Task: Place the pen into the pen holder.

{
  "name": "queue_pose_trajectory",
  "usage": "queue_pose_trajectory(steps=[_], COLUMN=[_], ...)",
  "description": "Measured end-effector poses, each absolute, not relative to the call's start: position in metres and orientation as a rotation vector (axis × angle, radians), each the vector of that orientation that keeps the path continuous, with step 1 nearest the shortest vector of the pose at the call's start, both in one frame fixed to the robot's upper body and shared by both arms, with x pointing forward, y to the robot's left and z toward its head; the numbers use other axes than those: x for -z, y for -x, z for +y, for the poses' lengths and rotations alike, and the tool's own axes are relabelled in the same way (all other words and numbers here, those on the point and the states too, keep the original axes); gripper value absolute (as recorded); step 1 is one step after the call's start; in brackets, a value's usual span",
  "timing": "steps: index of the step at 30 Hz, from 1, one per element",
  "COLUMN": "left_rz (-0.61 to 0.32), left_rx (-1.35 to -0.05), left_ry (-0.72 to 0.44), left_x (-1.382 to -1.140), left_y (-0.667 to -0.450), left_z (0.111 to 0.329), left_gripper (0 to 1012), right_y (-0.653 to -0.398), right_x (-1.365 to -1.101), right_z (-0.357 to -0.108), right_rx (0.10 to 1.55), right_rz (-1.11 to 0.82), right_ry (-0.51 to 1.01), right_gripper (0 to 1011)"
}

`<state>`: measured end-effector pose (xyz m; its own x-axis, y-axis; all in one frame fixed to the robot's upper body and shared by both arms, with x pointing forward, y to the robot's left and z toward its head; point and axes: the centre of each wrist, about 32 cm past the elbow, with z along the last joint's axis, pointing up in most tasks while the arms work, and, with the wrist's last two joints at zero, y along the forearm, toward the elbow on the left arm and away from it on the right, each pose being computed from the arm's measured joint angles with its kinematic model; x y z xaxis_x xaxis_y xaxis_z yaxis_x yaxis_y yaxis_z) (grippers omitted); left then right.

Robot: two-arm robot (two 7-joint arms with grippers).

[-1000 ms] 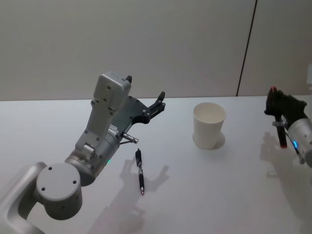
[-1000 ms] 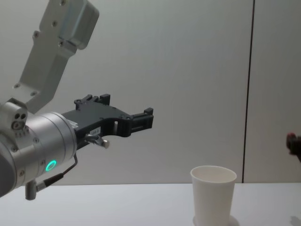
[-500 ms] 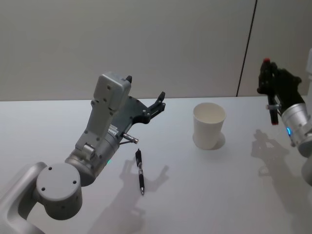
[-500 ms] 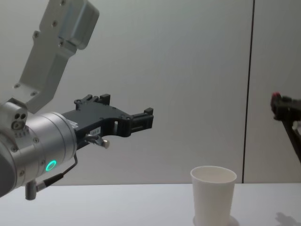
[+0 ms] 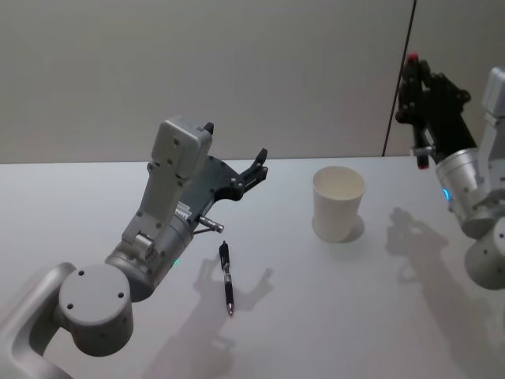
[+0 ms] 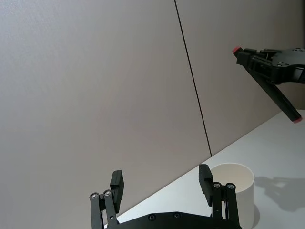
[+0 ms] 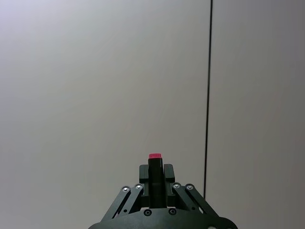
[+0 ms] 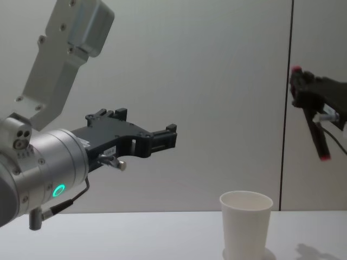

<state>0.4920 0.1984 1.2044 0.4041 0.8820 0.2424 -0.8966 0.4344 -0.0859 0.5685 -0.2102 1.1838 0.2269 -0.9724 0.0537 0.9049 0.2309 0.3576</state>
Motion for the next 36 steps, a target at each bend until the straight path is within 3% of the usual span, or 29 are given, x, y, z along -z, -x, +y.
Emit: queue_pose_trajectory(steps=[18,36], left_rz=[-0.268,-0.268], left_rx=[-1.124,-1.124], left_ry=[-0.061,-0.061], left_x=[-1.204,-1.204], left_y=[-0.492,-0.492], left_z=[0.198,0.198], left_gripper=[1004,1004], right_y=[-0.602,-0.619], right_x=[-1.158,-1.133], right_z=[-0.180,-0.176], right_rx=[1.184,1.142], right_rz=[-0.514,-0.549], right_ry=[-0.432,-0.485], right_gripper=[172,172])
